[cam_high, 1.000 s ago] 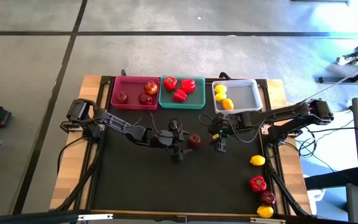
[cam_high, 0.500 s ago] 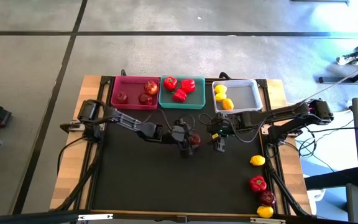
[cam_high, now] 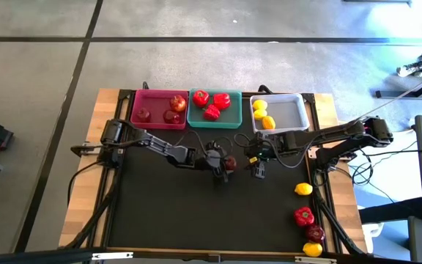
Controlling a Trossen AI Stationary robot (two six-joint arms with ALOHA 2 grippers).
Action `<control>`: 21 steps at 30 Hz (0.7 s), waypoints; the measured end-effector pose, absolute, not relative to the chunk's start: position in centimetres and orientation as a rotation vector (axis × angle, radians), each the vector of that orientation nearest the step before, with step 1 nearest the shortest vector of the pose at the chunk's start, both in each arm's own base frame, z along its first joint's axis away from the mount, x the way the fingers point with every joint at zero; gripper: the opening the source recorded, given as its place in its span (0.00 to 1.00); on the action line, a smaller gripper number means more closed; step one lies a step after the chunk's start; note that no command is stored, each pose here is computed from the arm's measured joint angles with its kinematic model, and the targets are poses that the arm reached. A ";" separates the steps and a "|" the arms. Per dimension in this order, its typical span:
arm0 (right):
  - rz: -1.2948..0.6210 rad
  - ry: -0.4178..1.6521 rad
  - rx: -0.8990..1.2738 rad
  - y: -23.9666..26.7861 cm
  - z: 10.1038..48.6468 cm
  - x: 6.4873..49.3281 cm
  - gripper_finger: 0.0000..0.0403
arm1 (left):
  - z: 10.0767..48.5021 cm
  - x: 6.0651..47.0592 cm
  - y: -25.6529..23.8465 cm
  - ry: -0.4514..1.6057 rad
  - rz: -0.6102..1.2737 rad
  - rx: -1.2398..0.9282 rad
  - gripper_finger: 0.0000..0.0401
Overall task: Sort produce into baskets
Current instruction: Put the apple into the pink bin
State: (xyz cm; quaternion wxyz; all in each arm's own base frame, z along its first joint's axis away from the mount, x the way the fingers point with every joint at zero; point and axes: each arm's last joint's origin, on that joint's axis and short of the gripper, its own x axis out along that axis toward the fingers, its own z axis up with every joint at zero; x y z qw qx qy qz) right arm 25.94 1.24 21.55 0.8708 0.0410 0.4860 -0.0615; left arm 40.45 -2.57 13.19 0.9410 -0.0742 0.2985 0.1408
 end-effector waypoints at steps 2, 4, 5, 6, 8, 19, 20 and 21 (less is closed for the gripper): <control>-0.127 1.008 0.085 1.2 21.6 26.0 0.71 | 13.3 40.6 -2.6 0.593 0.281 -0.141 0.83; -0.126 1.006 0.084 1.2 21.6 26.0 0.71 | 13.4 40.6 -2.6 0.580 0.278 -0.139 0.75; -0.126 1.006 0.084 1.3 21.6 26.0 0.71 | 13.5 40.6 -2.6 0.578 0.277 -0.140 0.71; -0.126 1.006 0.084 1.3 21.6 26.0 0.71 | 13.5 40.6 -2.6 0.579 0.278 -0.141 0.68; -0.126 1.005 0.084 1.3 21.6 26.0 0.71 | 13.6 40.6 -2.6 0.576 0.284 -0.162 0.63; -0.126 1.005 0.084 1.3 21.6 26.0 0.71 | 19.5 37.8 -2.2 0.610 0.335 -0.147 0.65; -0.126 1.004 0.084 1.3 21.6 26.0 0.71 | 20.3 37.3 -2.1 0.612 0.352 -0.139 0.66; -0.126 1.000 0.084 1.3 21.6 26.1 0.71 | 21.0 36.8 -2.1 0.620 0.370 -0.130 0.66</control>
